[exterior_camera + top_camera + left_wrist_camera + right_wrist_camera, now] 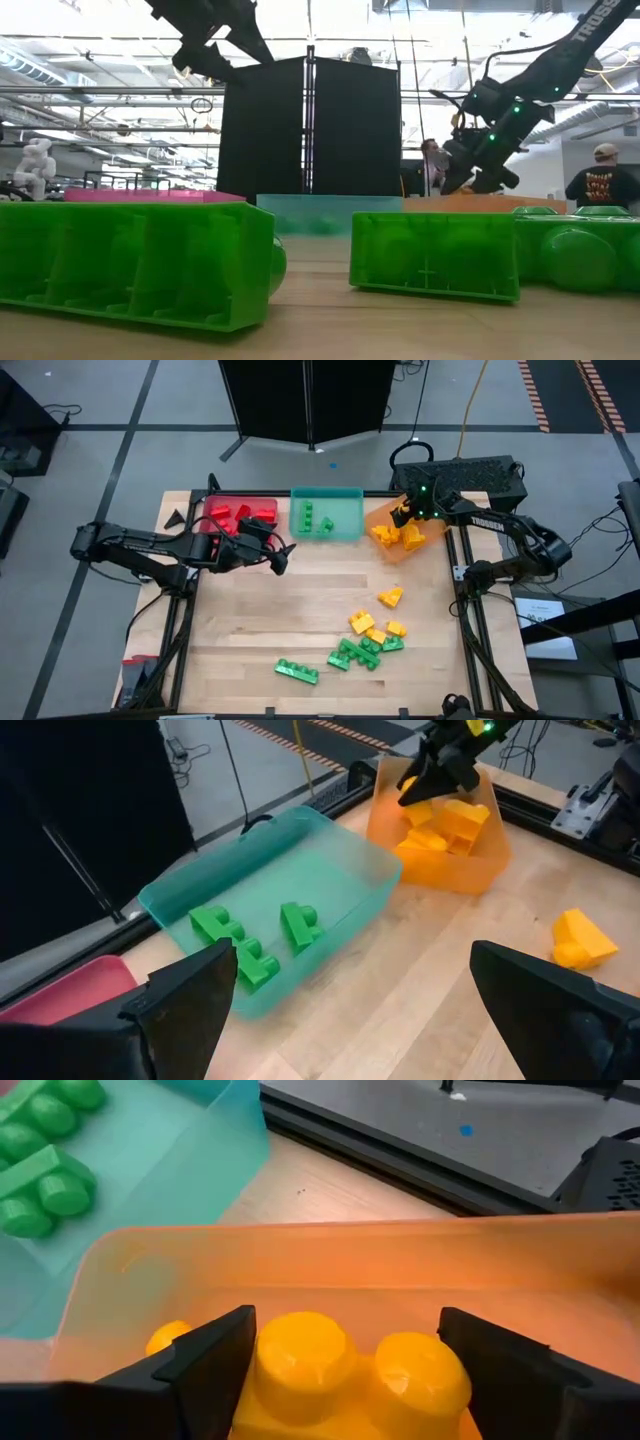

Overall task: Sort blocks
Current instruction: Put the yellow game piece into the orange bin

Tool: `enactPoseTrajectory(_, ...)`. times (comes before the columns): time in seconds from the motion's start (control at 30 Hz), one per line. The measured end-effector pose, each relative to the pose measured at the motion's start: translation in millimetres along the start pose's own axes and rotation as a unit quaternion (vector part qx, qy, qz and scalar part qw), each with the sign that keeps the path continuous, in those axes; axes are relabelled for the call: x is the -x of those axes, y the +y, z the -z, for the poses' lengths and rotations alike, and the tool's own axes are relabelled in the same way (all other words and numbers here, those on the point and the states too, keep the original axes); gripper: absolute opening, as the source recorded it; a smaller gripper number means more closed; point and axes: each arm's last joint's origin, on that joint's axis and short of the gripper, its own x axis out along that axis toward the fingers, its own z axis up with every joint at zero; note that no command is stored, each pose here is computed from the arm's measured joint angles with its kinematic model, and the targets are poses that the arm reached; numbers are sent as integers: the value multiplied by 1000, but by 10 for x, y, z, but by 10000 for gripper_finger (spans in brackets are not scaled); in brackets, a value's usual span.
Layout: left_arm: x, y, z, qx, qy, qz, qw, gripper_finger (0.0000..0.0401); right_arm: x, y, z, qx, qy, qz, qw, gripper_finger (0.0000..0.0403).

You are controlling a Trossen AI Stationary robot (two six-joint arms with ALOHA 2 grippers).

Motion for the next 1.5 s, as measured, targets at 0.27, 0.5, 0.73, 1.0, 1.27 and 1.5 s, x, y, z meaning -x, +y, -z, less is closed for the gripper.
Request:
enactPoseTrajectory(0.27,-2,-8,-1,2,3,9,1000,400,131,40,-197,10,-34,15,999,317)
enactPoseTrajectory(0.5,-63,-211,-102,29,-25,138,990,400,633,353,-544,60,-79,-195,976,317)
enactPoseTrajectory(0.73,-483,-634,0,-72,-26,232,970,400,1590,708,-707,142,-168,-276,936,318)
enactPoseTrajectory(1.0,-1054,-1187,138,-228,-4,325,918,400,2263,766,-486,157,-212,-303,916,318)
enactPoseTrajectory(1.27,-1477,-1533,228,-313,-14,407,858,400,2455,722,-216,127,-169,-311,927,318)
enactPoseTrajectory(1.5,-1770,-1679,471,-329,11,429,842,400,2528,709,-125,108,-158,-318,929,318)
